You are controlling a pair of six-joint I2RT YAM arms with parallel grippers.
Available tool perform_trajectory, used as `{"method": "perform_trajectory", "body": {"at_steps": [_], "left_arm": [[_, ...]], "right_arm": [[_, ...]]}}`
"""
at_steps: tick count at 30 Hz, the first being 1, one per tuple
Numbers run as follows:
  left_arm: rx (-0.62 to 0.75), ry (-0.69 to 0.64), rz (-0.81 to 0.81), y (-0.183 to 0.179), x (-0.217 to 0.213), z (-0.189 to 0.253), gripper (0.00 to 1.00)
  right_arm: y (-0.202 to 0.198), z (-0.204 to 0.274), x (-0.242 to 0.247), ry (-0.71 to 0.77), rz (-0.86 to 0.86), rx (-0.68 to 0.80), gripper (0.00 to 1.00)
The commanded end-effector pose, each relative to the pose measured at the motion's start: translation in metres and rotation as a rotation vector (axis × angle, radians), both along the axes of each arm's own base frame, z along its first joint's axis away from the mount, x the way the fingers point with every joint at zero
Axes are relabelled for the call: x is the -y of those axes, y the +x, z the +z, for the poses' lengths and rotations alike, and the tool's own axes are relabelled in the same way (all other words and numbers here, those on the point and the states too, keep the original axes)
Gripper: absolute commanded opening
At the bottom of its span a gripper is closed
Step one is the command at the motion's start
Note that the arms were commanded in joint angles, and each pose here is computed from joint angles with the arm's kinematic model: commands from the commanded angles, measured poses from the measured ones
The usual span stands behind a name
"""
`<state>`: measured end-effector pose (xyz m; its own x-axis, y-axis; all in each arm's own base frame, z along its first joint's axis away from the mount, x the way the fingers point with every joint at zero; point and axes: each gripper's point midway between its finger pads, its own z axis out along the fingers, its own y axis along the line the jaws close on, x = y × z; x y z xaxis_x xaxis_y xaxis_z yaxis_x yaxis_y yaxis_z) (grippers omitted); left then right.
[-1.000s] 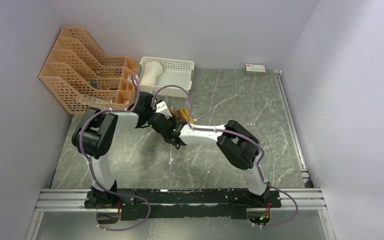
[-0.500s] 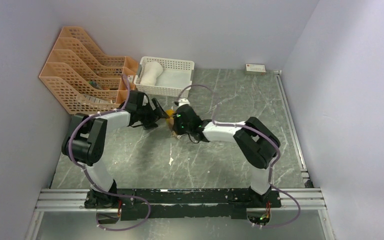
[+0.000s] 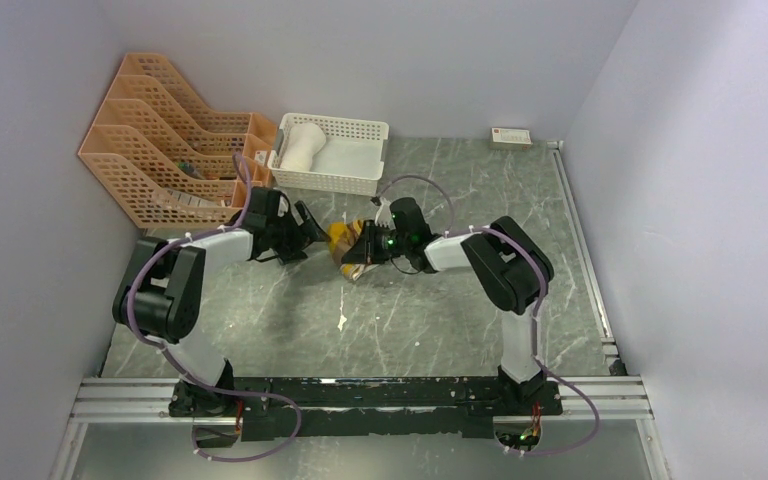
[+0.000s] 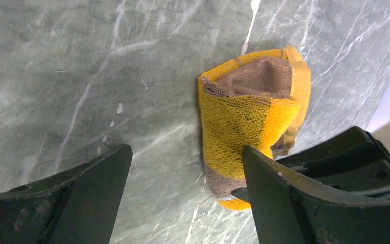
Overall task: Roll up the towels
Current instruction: Roll the towel at the center of the board.
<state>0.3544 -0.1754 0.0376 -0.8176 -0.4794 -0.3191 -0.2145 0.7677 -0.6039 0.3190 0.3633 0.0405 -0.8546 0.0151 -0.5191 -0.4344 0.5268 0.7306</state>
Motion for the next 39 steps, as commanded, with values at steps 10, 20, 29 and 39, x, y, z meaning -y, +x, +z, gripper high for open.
{"method": "perform_trajectory", "body": {"at_steps": [10, 20, 29, 39], "left_arm": [[0.095, 0.001, 0.016, -0.008, -0.003, 0.038, 0.93], [0.018, 0.034, 0.034, -0.059, -0.031, 0.039, 0.94], [0.056, -0.029, -0.039, -0.035, -0.017, 0.039, 0.93], [0.187, -0.175, -0.168, -0.018, 0.012, 0.076, 0.97]], "right_arm": [[-0.068, -0.045, 0.035, -0.084, 0.493, -0.228, 0.41], [-0.074, -0.050, 0.064, -0.174, 0.696, -0.152, 0.39], [-0.055, -0.056, 0.050, -0.240, 0.731, -0.122, 0.33], [-0.045, -0.064, 0.064, -0.379, 0.871, -0.103, 0.34]]}}
